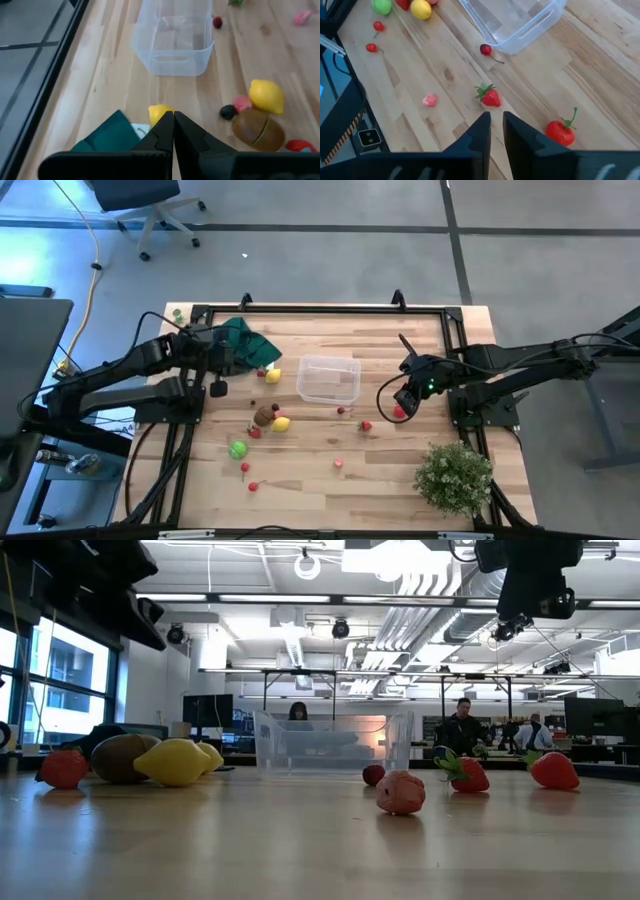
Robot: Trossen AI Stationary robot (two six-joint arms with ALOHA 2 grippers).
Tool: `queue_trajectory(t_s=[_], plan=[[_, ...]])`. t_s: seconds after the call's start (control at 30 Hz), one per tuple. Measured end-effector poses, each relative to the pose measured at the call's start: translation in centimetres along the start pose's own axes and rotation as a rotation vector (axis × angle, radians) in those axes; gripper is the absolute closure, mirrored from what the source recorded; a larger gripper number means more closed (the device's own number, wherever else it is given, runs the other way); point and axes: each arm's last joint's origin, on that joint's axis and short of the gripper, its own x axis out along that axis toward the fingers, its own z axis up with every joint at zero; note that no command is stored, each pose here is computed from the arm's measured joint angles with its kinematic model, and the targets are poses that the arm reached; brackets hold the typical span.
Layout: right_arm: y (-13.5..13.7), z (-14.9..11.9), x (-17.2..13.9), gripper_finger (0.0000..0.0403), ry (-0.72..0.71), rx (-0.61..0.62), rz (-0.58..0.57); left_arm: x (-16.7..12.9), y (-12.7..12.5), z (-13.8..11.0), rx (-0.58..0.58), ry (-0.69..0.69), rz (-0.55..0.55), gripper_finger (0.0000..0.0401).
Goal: Pick and placing Produce into tupperware
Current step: Put the red strawberry into the transparent bin
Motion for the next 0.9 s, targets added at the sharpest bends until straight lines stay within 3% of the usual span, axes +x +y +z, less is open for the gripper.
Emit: queue_trajectory(t_s=[0.17,0.5,0.9], plan=[[-0.03,0.03,0.00,0.0350,-0.012,0.000,-0.010,-0.14,0.04,0.13,-0.006,-0.013,-0.020,0.0387],[-0.08,0.06,0.00,0.0343,-0.024,0.000,-0.024,-0.14,0.03,0.15,-0.018,-0.016,-0.023,0.0297],[-0.21,-0.07,0.00,0.0343,-0.009,0.029,-0.035,-0.14,-0.04,0.18,-0.016,-0.028,-0.048,0.0301]])
